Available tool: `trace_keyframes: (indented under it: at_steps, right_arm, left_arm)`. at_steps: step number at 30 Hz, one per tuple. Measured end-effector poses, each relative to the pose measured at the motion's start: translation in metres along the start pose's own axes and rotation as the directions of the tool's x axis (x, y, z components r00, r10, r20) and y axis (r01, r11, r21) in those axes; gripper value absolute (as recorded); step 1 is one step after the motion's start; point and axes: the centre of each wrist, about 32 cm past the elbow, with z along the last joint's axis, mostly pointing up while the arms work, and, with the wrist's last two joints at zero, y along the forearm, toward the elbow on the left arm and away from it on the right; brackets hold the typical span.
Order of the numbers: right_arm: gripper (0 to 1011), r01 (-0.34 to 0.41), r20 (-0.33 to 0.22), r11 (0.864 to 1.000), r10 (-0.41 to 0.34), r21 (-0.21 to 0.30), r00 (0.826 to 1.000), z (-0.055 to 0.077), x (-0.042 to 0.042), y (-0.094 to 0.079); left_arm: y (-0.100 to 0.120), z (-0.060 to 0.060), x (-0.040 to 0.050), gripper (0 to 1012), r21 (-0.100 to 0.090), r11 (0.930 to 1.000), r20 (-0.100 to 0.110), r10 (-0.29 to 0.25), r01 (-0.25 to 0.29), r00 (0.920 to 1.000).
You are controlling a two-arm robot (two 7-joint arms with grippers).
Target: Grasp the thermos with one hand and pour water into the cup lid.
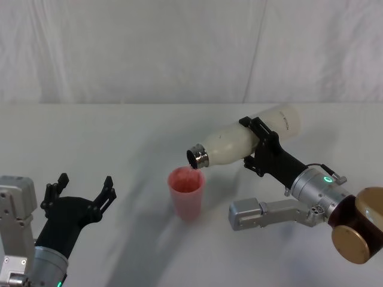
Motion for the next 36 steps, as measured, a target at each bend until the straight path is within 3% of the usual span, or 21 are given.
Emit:
trace_keyframes:
  at_steps: [21,30,36]
  right_arm:
    - [956,0.003,-0.013,1.0,-0.003,-0.004,1.0,-0.0009,0.0013,0.0009]
    - [956,0.009,-0.105,1.0,-0.01,-0.01,0.994,-0.0001,0.0001,-0.0014]
    - [956,0.02,-0.195,1.0,-0.022,-0.01,0.981,0.0027,0.0,-0.0048]
  left_arm:
    - [0.0,0.0,0.0,1001,0.0,1.0,0.0,0.0,0.0,1.0]
    - [0.0,0.0,0.0,1001,0.0,1.0,0.0,0.0,0.0,1.0]
    - [0.0,0.0,0.0,1001,0.0,1.0,0.0,0.0,0.0,1.0]
